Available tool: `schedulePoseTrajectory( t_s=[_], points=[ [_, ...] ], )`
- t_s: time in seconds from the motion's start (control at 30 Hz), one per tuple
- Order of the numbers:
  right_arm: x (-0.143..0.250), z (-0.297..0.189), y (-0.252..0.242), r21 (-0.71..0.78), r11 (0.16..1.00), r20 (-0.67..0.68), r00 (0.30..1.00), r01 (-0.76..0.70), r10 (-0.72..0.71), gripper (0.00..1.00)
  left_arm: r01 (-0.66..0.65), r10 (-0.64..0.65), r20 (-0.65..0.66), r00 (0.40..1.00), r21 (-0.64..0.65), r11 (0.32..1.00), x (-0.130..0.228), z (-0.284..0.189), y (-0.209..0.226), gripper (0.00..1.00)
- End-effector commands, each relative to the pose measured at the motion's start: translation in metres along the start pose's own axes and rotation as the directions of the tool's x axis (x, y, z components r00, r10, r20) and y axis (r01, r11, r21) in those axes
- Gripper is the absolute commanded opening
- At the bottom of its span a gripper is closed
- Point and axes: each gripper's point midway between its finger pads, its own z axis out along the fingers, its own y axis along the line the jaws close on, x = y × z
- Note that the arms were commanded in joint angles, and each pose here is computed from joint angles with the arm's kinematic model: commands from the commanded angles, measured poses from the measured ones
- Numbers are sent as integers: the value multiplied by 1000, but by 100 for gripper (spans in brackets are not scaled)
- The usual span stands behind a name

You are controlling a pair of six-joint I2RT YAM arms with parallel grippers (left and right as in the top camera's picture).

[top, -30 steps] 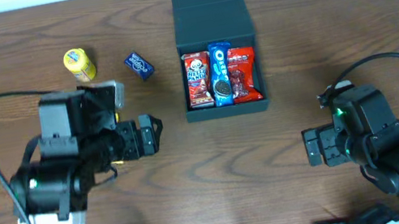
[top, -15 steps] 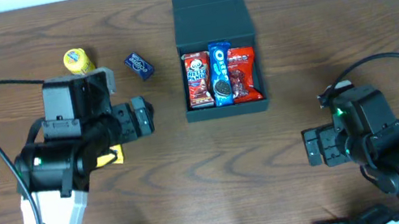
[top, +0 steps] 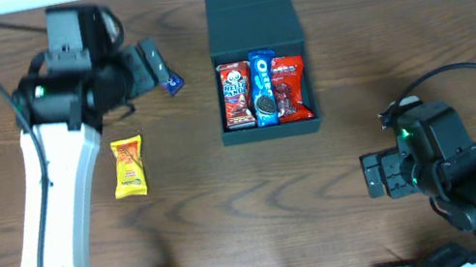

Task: Pack container
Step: 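Reach the left gripper over the Eclipse mints tin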

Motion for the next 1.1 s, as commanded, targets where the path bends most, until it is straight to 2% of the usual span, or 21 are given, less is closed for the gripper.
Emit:
schedulePoseTrajectory(
  t_s=[0.0, 0.17, 0.23, 0.43, 0.67, 0.77, 0.87, 1.07],
  points=[
    [0, 0, -1, 2, 1000, 2, 1000, -17, 17, 99, 13, -13, 2, 1000, 42, 999, -10, 8, -12, 96],
    [0, 0, -1, 2, 1000, 2, 1000, -17, 17, 99, -15, 13, 42, 999, 62, 998, -23, 21, -19, 96],
    [0, 0, -1, 2, 1000, 2, 1000, -17, 17, 99, -18, 16, 61, 998, 28, 999, -29, 31, -17, 96],
    [0, 0, -1, 2, 1000, 2, 1000, -17, 17, 99, 193, -197, -26, 980, -112, 975, -13, 88, 9, 96],
    [0, 0, -1, 2, 1000, 2, 1000, -17, 17, 99, 319, -339, -99, 935, -178, 931, 5, 157, 21, 96],
    [0, 0, -1, 2, 1000, 2, 1000, -17, 17, 99, 401, -427, -101, 899, -208, 892, 12, 178, 26, 96],
    [0, 0, -1, 2, 1000, 2, 1000, -17, 17, 99, 449, -475, -89, 875, -218, 867, 13, 196, 29, 96],
    [0, 0, -1, 2, 1000, 2, 1000, -17, 17, 99, 468, -490, -70, 869, -206, 859, 8, 219, 34, 96]
  ],
)
